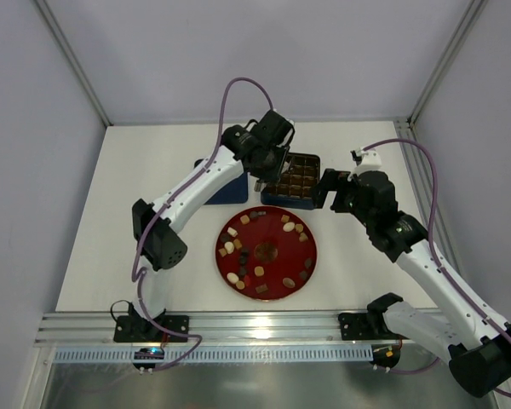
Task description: Pack the chocolate
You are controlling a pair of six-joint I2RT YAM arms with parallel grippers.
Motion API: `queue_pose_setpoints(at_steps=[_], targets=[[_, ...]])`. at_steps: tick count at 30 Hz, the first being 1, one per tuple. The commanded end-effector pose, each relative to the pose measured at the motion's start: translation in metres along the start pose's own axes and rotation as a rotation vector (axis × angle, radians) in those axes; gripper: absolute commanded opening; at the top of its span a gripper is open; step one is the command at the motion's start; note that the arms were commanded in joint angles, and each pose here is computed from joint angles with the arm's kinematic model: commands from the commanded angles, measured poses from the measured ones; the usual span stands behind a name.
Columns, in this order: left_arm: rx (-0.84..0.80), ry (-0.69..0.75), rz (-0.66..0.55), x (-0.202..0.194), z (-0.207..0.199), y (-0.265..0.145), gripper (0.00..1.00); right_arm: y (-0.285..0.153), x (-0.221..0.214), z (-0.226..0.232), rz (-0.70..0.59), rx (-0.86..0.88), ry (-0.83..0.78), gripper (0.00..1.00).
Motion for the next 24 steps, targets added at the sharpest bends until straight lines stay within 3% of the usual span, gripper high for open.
queue_pose_setpoints(at_steps=[1, 9, 24], targets=[[0.042, -0.006, -0.073, 0.019, 0.013, 0.007, 0.33, -0.006, 0.017, 0.009, -0.053, 0.027, -0.009, 1.00], [0.071, -0.010, -0.117, 0.032, 0.021, 0.044, 0.34, -0.008, 0.017, 0.009, -0.055, 0.030, -0.010, 1.00], [0.097, -0.036, -0.129, 0.037, 0.029, 0.063, 0.35, -0.010, 0.016, 0.008, -0.050, 0.032, -0.012, 1.00]])
Point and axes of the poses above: each gripper's point midway between its finger pads, its own y axis out along the fingers, its own z axis along the line the jaws close on, x = y × z, the point moved 9 cm from there along -y, back along the fingers, and after that the axes turned 15 degrees about y, right-handed, at the moved point
